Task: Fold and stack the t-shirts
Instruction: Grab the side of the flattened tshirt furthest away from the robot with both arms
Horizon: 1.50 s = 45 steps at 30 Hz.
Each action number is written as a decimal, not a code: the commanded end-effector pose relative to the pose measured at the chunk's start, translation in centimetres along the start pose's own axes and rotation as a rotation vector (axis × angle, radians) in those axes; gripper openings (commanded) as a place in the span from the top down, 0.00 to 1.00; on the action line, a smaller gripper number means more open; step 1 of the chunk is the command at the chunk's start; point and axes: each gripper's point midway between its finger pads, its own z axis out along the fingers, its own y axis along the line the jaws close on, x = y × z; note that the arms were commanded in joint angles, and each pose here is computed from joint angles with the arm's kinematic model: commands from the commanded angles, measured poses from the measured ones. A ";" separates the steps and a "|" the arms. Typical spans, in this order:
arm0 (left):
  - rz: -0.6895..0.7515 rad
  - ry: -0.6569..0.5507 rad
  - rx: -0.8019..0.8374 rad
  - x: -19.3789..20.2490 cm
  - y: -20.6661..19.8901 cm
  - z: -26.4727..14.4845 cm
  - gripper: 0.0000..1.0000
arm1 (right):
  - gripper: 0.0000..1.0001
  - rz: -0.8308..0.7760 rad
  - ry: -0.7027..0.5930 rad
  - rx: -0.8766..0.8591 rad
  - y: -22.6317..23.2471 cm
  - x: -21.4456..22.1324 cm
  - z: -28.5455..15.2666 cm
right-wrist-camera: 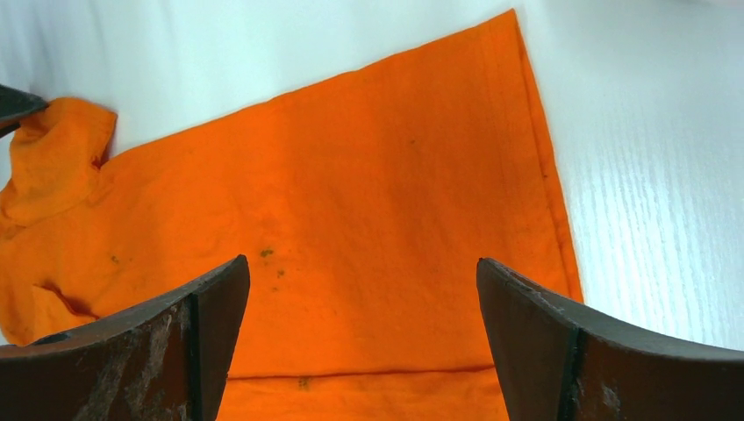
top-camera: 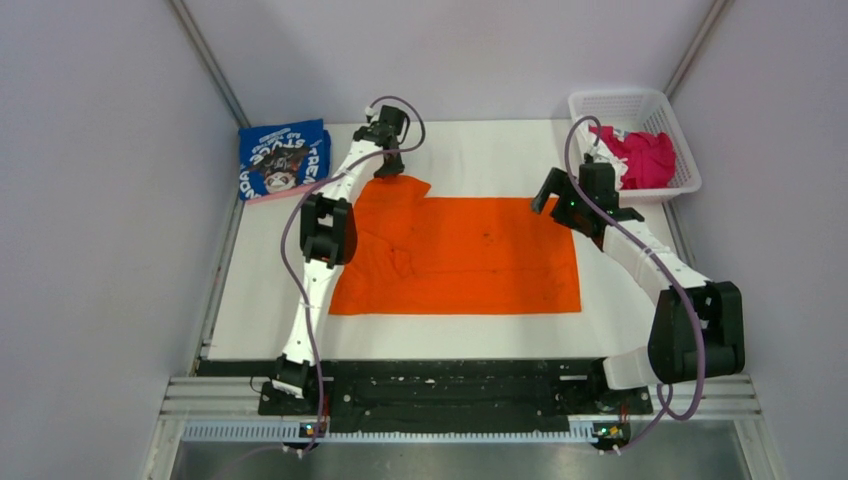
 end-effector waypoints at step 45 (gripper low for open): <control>0.080 -0.189 0.236 -2.6 -1.1 -13.2 1.00 | 1.00 -0.188 -0.048 0.409 -4.6 -6.0 12.1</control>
